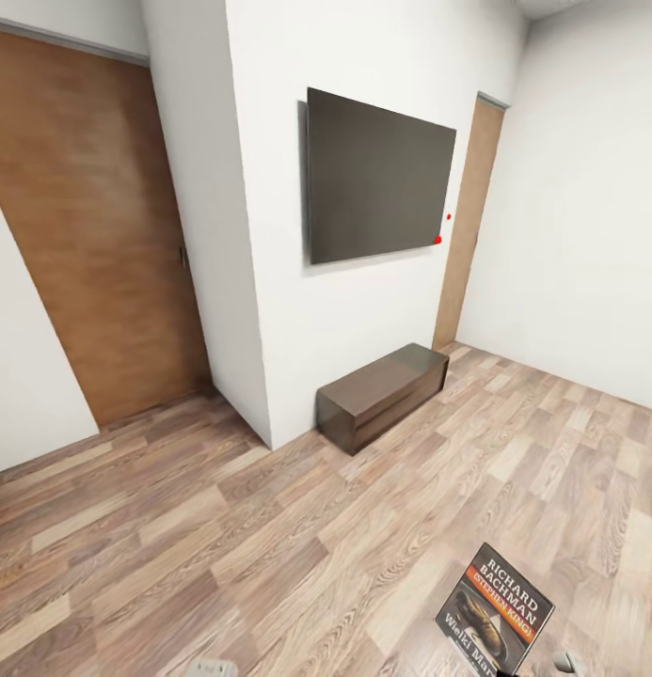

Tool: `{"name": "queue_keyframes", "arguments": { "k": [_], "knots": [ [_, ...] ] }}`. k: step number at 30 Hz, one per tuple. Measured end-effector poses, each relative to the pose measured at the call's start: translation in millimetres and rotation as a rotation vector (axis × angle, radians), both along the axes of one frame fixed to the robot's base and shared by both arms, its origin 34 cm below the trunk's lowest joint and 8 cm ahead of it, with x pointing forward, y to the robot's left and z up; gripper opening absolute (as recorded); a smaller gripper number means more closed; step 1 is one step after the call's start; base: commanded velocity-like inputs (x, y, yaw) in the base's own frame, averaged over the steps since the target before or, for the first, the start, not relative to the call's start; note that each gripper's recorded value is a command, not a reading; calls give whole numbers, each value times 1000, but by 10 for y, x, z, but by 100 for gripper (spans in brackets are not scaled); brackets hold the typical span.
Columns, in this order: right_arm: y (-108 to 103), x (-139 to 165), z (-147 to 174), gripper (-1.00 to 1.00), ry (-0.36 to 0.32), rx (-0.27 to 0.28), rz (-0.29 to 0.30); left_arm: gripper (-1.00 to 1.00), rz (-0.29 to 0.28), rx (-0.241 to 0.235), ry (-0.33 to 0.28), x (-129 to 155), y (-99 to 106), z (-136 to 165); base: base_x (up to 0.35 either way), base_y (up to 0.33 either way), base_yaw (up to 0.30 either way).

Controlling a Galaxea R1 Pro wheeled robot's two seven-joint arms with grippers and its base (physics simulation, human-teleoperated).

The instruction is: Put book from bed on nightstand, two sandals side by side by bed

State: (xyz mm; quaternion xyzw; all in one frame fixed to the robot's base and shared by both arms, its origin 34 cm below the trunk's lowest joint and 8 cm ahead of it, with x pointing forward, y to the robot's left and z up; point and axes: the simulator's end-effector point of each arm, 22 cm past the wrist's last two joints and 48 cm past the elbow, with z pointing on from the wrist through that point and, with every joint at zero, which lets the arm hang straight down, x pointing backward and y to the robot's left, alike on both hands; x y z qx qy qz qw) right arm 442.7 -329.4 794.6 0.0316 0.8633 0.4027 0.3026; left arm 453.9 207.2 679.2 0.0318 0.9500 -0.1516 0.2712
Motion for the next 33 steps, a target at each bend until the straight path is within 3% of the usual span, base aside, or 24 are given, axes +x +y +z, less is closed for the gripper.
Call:
{"name": "queue_keyframes", "arguments": {
  "k": [33],
  "knots": [
    [-4,5,-1,-100,0,-1,-3,100,0,0,0,1,0,-1,3,0,-300]
  ]
}}
